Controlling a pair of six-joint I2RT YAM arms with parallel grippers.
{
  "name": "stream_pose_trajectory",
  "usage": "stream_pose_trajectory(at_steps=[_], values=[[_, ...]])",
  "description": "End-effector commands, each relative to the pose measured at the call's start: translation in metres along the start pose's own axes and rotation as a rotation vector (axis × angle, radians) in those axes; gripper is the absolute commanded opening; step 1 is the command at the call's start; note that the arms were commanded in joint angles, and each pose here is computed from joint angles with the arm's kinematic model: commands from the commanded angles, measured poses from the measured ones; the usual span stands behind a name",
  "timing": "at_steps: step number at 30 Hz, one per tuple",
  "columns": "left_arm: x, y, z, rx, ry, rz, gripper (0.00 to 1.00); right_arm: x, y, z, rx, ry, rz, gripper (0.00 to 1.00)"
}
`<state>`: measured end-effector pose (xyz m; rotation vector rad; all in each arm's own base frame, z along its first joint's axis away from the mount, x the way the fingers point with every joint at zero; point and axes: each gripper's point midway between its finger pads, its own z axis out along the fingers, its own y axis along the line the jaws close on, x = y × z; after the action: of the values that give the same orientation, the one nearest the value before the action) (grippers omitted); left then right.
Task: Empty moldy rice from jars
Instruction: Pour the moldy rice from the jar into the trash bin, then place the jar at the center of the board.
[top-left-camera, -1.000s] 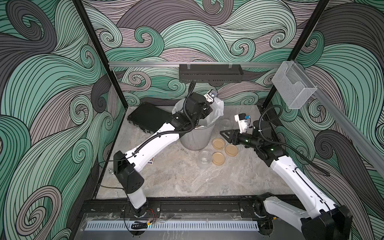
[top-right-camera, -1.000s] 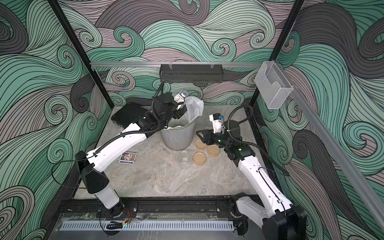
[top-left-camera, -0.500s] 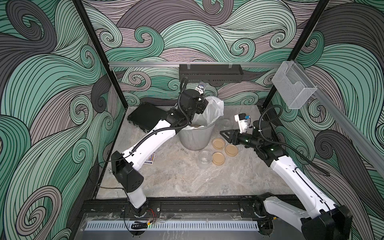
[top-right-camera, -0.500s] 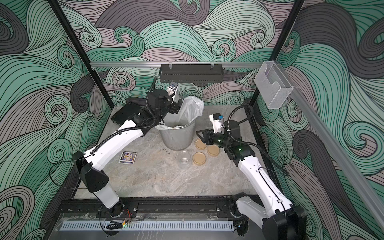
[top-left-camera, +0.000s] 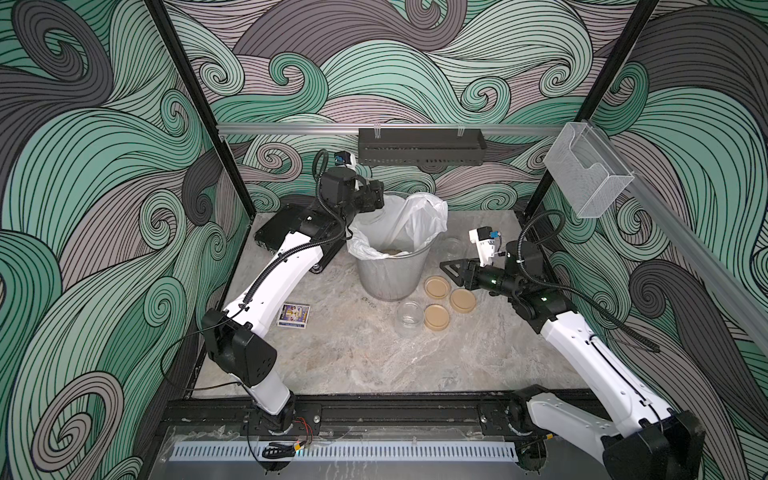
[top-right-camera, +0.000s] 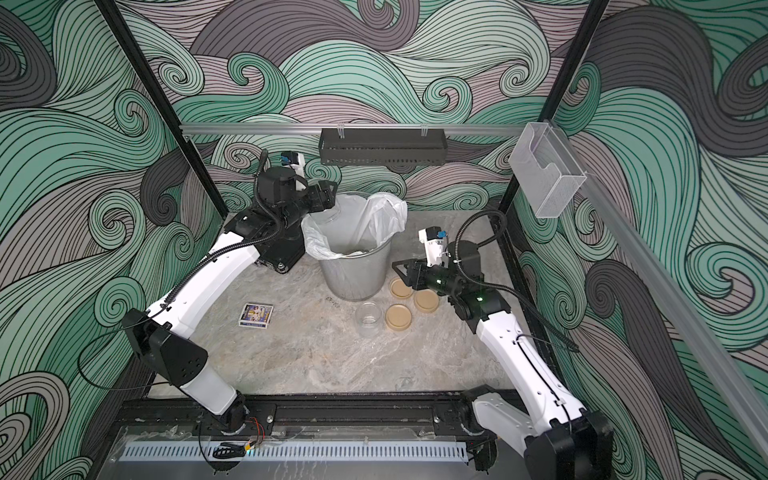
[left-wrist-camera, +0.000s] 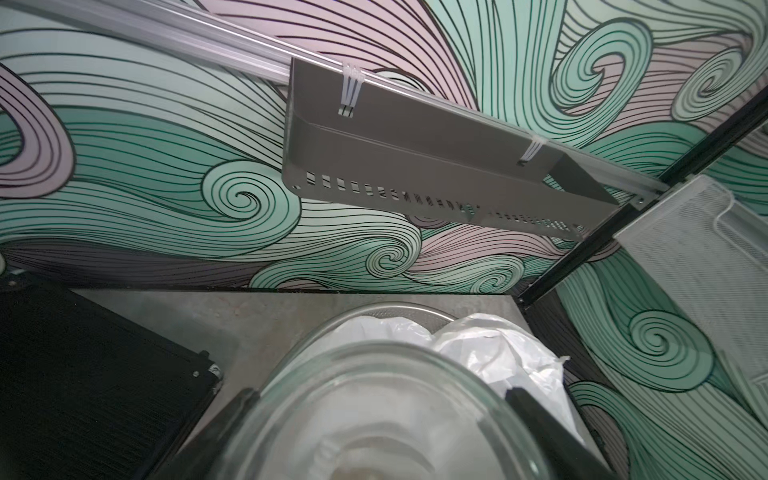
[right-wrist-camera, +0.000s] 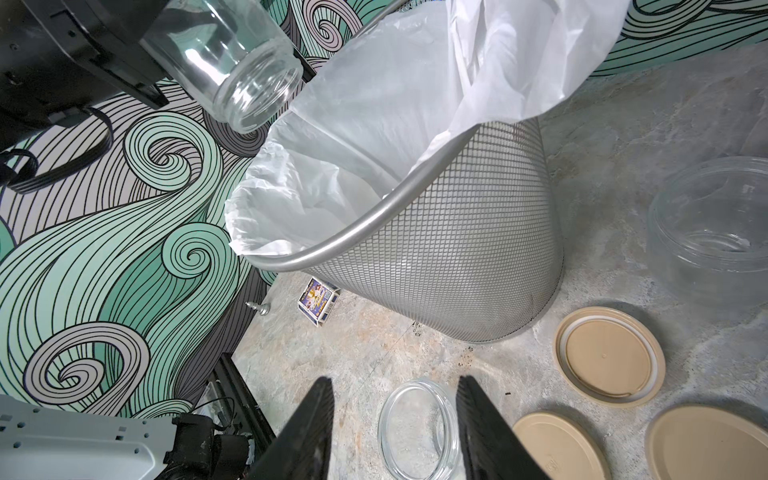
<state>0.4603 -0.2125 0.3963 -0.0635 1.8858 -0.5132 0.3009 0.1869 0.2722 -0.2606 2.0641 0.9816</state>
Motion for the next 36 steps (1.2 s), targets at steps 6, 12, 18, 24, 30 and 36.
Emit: stream_pose_trajectory(at_steps=[6,12,18,24,30,36], values=[[-0.047,-0.024,-0.041,0.159,-0.185,-0.226,0.57,-0.034,0.037,-0.010,-0.146,-0.110,-0.062,0.48],[-0.046,-0.014,-0.046,0.177,-0.253,-0.393,0.56,-0.061,0.070,-0.012,-0.284,-0.176,-0.120,0.48],[-0.044,-0.023,-0.046,0.279,-0.247,-0.569,0.56,-0.073,0.105,0.005,-0.378,-0.164,-0.256,0.48],[-0.047,-0.032,-0.053,0.362,-0.223,-0.699,0.55,-0.089,0.125,0.018,-0.432,-0.218,-0.352,0.49],[-0.044,-0.039,-0.050,0.418,-0.188,-0.806,0.55,-0.102,0.137,0.035,-0.472,-0.261,-0.402,0.49],[-0.038,-0.050,-0.043,0.465,-0.127,-0.866,0.55,-0.108,0.146,0.050,-0.493,-0.279,-0.425,0.49]])
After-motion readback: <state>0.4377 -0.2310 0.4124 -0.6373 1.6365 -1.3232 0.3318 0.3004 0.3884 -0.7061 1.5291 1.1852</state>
